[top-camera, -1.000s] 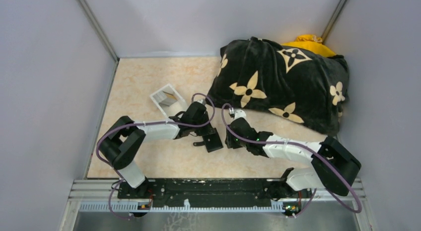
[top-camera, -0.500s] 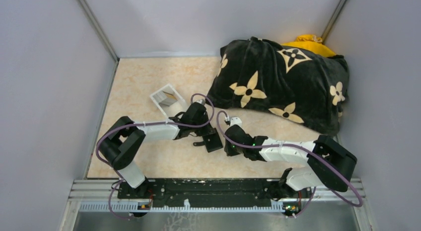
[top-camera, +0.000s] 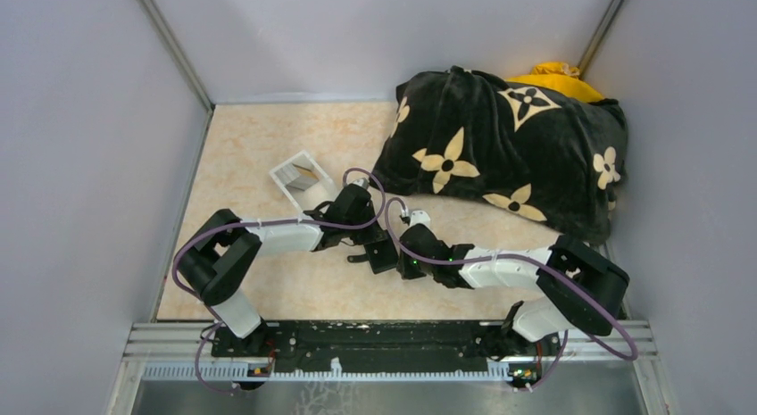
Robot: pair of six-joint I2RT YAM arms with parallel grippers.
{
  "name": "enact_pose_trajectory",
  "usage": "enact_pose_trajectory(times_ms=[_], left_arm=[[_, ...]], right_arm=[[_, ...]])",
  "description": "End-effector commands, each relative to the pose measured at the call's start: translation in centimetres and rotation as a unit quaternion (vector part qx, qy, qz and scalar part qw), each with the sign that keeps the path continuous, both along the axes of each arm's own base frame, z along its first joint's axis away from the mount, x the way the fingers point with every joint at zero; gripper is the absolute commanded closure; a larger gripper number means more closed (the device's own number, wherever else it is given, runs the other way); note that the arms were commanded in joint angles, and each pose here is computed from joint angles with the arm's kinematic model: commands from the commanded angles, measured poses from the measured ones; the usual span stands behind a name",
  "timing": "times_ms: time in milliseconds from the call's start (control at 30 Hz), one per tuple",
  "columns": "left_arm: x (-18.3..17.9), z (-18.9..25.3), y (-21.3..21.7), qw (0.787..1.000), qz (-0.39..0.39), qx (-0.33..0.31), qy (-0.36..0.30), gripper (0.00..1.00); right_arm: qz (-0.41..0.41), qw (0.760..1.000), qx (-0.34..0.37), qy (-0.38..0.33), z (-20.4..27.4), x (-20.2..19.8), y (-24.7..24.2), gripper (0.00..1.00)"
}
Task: Put the credit cards into the card holder
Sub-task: Close the card holder at the center of the board.
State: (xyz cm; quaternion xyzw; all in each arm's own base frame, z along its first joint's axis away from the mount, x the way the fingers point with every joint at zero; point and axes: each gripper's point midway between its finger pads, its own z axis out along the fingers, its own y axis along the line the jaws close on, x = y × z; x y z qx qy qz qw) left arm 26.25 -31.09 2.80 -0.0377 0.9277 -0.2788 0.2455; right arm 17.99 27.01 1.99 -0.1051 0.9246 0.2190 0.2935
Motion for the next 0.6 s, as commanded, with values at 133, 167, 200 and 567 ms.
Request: enact_pose_trajectory(times_ms=[133, 167, 200, 567], left_arm=[[-4.8, -6.1, 5.8, 0.988, 0.004, 0.126, 0.088, 1.0], [-4.9, -6.1, 5.9, 0.988, 0.005, 0.127, 0.089, 1.0], [-5.0, -6.2, 6.0, 0.988, 0.005, 0.127, 0.09, 1.0], [-5.8, -6.3, 6.8, 0.987, 0.012, 0.13, 0.099, 1.0]], right_arm=[[-0.028, 0.998, 0.039, -0.04, 2.3, 2.8, 1.1, 1.0], [-0.03, 0.998, 0.04, -0.042, 2.4, 3.1, 1.0, 1.0], [-0.032, 0.998, 0.043, -0.044, 2.6, 3.4, 1.0, 1.0], [-0.041, 0.997, 0.046, -0.054, 3.1, 5.6, 0.8, 1.0]])
